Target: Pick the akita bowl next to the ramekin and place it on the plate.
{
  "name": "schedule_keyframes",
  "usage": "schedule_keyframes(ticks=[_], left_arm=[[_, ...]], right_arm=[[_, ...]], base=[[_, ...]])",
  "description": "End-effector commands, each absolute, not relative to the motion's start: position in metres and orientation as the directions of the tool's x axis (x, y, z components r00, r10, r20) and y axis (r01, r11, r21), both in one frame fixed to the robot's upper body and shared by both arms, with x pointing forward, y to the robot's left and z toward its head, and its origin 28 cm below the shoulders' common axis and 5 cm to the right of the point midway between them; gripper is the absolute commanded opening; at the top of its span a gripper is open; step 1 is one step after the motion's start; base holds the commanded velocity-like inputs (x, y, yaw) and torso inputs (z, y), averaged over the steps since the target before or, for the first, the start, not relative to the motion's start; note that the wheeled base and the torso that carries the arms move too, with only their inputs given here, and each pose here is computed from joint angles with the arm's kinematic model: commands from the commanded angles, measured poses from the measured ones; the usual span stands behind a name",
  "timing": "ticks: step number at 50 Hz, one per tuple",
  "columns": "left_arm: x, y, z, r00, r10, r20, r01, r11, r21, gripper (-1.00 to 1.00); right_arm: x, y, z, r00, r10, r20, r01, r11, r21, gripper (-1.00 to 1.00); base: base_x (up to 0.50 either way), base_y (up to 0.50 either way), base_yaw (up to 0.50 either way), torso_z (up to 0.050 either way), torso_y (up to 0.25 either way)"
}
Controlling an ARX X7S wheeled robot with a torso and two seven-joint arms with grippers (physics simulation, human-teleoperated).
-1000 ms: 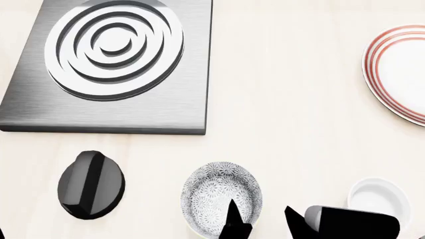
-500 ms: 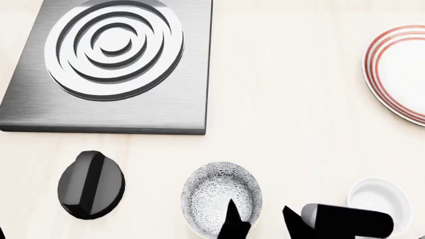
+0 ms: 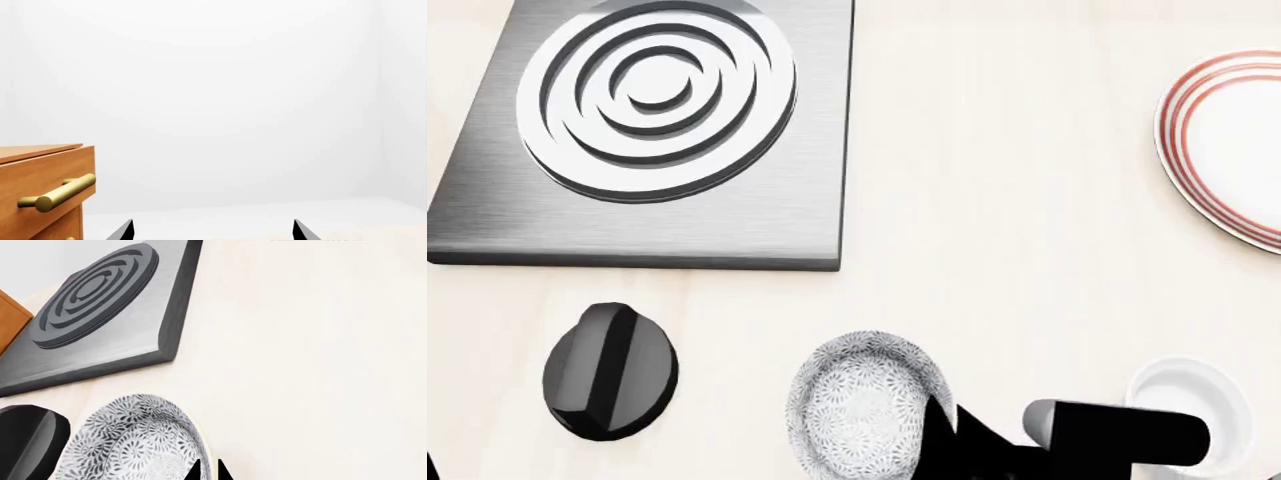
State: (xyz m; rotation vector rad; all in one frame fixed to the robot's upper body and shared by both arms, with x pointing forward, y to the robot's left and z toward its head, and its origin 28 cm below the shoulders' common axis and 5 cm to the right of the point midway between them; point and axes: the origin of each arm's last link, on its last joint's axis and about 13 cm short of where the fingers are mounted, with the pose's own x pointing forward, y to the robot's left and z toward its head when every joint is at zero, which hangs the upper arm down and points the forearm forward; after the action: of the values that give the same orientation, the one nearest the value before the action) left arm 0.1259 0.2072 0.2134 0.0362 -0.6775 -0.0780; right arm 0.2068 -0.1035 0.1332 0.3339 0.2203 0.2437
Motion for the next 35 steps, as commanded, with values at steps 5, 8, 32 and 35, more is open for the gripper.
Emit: schedule_keyframes(ticks=[5, 8, 32, 35], left_arm=[[0.125, 0.207, 0.213, 0.777, -0.085, 0.624, 0.061, 0.996, 0.060, 1.00], [0.126, 0.207, 0.212, 0.778, -0.086, 0.623, 0.061, 0.996, 0.061, 1.00], [0.125, 0.207, 0.213, 0.776, -0.084, 0.626, 0.059, 0.996, 0.061, 1.00], [0.125, 0.207, 0.213, 0.775, -0.085, 0.626, 0.060, 0.996, 0.061, 1.00]], right_arm=[[0.202, -0.102, 0.136, 0.948, 0.262, -0.179, -0.188, 0.918, 0.349, -1.00], [0.201, -0.102, 0.139, 0.950, 0.266, -0.166, -0.189, 0.908, 0.373, -1.00], [0.186, -0.097, 0.182, 0.953, 0.291, -0.086, -0.241, 0.898, 0.369, -1.00], [0.187, -0.098, 0.186, 0.954, 0.287, -0.085, -0.237, 0.898, 0.370, -1.00]], base=[[0.00, 0.00, 0.00, 0.000, 0.000], [0.00, 0.00, 0.00, 0.000, 0.000], [0.00, 0.00, 0.00, 0.000, 0.000], [0.00, 0.00, 0.00, 0.000, 0.000]])
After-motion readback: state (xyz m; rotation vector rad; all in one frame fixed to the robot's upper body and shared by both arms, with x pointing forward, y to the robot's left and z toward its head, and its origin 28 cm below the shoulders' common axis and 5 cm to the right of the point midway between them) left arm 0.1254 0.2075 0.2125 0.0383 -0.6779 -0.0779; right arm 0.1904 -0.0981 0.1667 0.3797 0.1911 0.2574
